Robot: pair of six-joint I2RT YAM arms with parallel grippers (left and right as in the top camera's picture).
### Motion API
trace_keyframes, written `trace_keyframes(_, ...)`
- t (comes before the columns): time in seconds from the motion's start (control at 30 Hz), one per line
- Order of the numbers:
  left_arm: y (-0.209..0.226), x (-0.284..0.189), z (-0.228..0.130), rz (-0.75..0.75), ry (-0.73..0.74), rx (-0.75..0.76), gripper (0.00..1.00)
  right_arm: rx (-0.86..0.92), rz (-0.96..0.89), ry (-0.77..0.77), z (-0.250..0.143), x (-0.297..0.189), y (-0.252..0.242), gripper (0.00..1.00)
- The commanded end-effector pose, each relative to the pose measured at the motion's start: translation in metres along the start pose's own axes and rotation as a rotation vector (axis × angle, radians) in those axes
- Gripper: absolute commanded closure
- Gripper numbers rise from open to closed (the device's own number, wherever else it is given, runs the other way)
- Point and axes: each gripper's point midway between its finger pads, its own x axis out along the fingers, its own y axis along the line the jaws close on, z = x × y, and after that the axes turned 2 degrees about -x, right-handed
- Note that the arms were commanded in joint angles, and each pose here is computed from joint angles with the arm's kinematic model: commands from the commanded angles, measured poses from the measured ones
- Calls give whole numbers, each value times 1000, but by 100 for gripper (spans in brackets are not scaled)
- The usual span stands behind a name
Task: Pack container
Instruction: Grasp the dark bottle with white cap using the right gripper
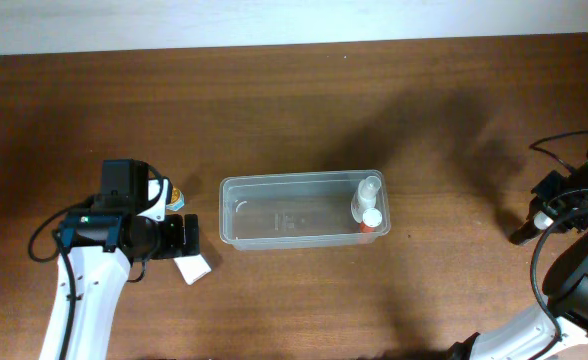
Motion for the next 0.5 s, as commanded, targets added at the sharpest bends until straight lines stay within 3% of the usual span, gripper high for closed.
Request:
trace_keyframes(0.0,-1,-4,5,-12,-17,-13,1,2,-14,4,0,3,-3,69)
trace_keyframes(0.33,-1,-4,5,-12,-17,-14,1,-24,22,27,-6,1,3,87)
trace_keyframes(0.47,-1,-4,5,-12,-17,-13,1,-67,63,-2,-12,-16,15,88)
